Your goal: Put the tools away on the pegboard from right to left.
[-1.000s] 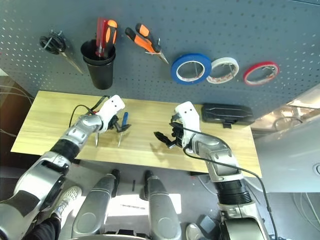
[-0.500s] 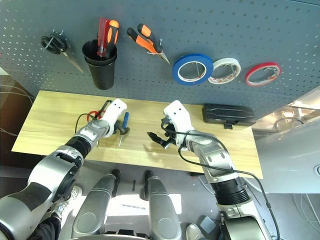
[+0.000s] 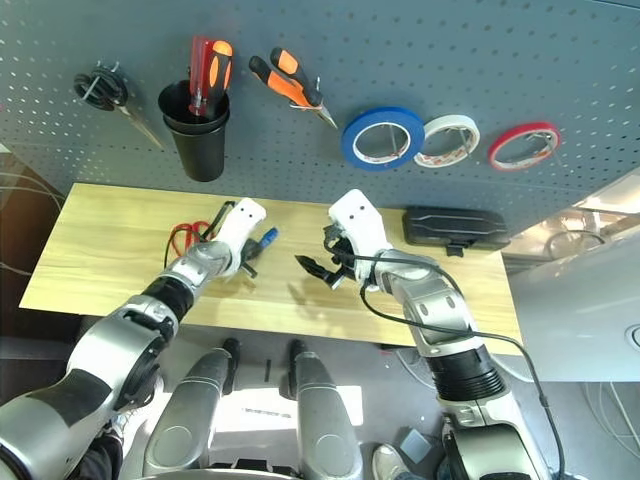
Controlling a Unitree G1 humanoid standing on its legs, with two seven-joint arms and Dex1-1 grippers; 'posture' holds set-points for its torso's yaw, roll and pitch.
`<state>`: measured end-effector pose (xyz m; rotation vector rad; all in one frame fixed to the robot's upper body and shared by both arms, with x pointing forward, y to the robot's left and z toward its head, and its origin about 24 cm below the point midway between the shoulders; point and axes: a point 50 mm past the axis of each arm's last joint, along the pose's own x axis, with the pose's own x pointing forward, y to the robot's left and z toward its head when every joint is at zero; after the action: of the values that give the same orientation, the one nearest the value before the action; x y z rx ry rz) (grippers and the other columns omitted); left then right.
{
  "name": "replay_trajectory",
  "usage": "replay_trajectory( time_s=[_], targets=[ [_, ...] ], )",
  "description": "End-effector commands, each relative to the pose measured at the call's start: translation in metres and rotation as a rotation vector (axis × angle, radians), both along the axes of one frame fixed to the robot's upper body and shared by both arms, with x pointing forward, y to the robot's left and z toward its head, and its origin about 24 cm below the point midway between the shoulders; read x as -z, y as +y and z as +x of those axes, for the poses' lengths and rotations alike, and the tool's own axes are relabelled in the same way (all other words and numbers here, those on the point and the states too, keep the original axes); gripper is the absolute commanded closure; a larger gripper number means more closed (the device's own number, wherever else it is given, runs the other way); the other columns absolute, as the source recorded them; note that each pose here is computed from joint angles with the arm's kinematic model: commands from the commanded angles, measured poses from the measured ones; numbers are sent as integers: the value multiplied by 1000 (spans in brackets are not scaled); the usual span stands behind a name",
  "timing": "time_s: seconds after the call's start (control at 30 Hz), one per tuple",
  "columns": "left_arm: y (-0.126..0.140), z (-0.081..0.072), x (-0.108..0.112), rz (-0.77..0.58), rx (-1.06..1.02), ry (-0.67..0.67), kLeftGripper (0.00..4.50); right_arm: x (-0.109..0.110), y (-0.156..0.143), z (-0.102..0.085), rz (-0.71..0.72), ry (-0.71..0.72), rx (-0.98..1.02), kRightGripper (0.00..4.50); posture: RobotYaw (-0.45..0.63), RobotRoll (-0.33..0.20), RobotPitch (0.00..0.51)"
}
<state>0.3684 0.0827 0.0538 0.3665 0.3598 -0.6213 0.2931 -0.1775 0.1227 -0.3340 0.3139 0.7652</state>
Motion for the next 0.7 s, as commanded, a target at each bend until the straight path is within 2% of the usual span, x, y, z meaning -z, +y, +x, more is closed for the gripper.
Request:
replay_trajectory(
  time_s=[0.03, 0.2, 0.3, 0.37, 0.47, 0.6, 0.7],
  targets=[
    [11, -11, -2, -33, 6, -22, 3962, -5, -11, 0, 7, 10, 20, 0, 50, 0, 320],
    [23, -27, -35, -122, 55, -180, 3962, -9, -19, -2, -9, 43, -13, 0, 64, 0, 317],
    [27, -47, -61, -166, 201, -344, 3962, -11, -17, -2, -13, 56, -55, 0, 82, 0, 315],
    [28, -55, -69, -182, 256, -390, 3962, -12, -15, -1, -13, 59, -71, 0, 86, 0, 315],
    [29, -69, -92, -319, 335, -469, 3962, -12, -13, -1, -9, 68, -106, 0, 98, 0, 313],
    [29, -79, -108, -351, 408, -516, 3962, -13, -13, -1, -17, 65, -132, 0, 101, 0, 312],
    [23, -88, -124, -447, 453, -508, 3962, -15, -12, 1, -15, 55, -146, 0, 104, 0, 311]
  ],
)
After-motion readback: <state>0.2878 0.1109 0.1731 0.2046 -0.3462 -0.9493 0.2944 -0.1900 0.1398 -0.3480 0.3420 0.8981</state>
